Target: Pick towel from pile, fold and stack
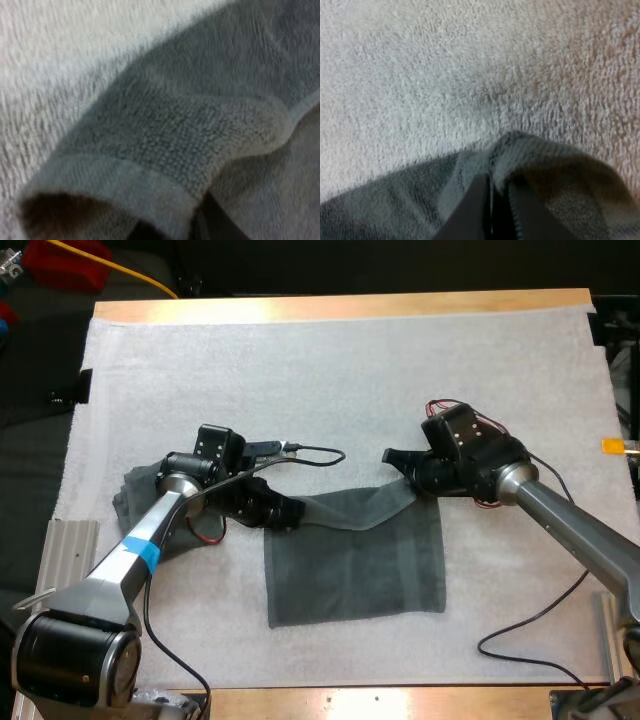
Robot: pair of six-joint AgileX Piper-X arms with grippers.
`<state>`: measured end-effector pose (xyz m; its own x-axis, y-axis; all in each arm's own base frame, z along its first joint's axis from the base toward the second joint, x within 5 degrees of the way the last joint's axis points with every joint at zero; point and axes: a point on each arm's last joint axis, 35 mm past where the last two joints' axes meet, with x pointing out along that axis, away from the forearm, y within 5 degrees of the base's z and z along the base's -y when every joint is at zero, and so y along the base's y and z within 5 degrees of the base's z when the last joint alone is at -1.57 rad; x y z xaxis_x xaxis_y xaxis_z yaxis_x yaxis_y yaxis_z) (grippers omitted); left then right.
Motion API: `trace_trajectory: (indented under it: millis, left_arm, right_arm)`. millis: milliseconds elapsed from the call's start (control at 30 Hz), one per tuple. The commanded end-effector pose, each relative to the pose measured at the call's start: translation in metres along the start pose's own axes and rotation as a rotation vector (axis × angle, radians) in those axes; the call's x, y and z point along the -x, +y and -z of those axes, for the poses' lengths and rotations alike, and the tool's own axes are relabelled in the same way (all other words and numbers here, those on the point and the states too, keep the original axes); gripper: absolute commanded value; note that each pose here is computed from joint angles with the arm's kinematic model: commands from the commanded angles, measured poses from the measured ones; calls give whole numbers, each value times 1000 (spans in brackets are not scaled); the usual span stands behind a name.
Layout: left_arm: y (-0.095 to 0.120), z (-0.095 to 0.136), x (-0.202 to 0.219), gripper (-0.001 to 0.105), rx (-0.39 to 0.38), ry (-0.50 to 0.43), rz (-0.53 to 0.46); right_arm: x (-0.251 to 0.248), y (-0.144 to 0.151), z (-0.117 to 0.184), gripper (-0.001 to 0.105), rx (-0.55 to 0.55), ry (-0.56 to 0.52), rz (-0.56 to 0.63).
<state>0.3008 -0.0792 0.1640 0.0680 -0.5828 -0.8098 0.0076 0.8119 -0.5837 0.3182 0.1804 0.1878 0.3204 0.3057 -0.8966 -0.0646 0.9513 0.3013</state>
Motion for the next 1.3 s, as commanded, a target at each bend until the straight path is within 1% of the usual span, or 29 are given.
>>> trace_trajectory:
  millis: [0, 133, 333, 467, 533, 567, 600, 633, 667, 700, 733, 800, 833, 900, 933, 1000, 1033, 1067, 1100, 1167, 1267]
  left_arm:
    - [-3, -3, 1, 0, -7, -24, 27]
    - [-4, -8, 2, 0, 3, -55, 48]
    - [-5, -12, 3, 0, -4, -85, 59]
    - [1, -16, 8, 0, 28, -113, 73]
    - [5, -18, 11, 3, 41, -127, 95]
    - [8, -21, 14, 9, 58, -140, 118]
    - [11, -23, 17, 16, 78, -152, 141]
    - [12, -24, 19, 21, 91, -159, 153]
    - [15, -26, 23, 32, 110, -169, 180]
    - [17, -28, 25, 43, 127, -179, 201]
    - [19, -29, 27, 50, 135, -186, 214]
    - [23, -33, 33, 74, 178, -202, 268]
    - [24, -34, 34, 74, 189, -203, 284]
    - [26, -37, 40, 67, 204, -214, 346]
    - [27, -38, 41, 66, 207, -215, 359]
    - [28, -40, 45, 66, 200, -209, 422]
    - [28, -40, 46, 66, 196, -206, 435]
    - [29, -40, 47, 66, 191, -204, 454]
    - [29, -40, 48, 66, 186, -195, 477]
    - [29, -40, 48, 66, 184, -188, 493]
    - [28, -39, 49, 66, 179, -179, 511]
  right_arm:
    - [-1, -1, -2, 2, -8, -1, -17]
    - [-4, -2, -5, 2, -36, -13, -32]
    - [-3, -6, -13, 2, -67, -56, -48]
    - [-2, -7, -18, 2, -73, -79, -85]
    - [-2, -8, -20, 2, -81, -83, -94]
    - [-1, -9, -21, 2, -98, -89, -96]
    - [-1, -11, -22, 2, -126, -92, -96]
    - [-1, -11, -22, 2, -135, -93, -97]
    - [-1, -12, -24, 3, -156, -101, -94]
    - [0, -13, -25, 6, -177, -110, -99]
    - [0, -13, -26, 8, -190, -113, -101]
    - [0, -14, -28, 19, -215, -123, -111]
    - [0, -13, -28, 23, -214, -126, -114]
    - [1, -11, -31, 36, -209, -147, -136]
    - [1, -11, -32, 39, -206, -154, -146]
    - [2, -7, -36, 51, -194, -184, -192]
    - [3, -7, -37, 54, -191, -191, -205]
    - [3, -5, -39, 59, -184, -201, -230]
    - [4, -4, -40, 63, -180, -207, -246]
    - [5, -2, -42, 66, -171, -215, -276]
    - [6, 1, -45, 66, -129, -231, -318]
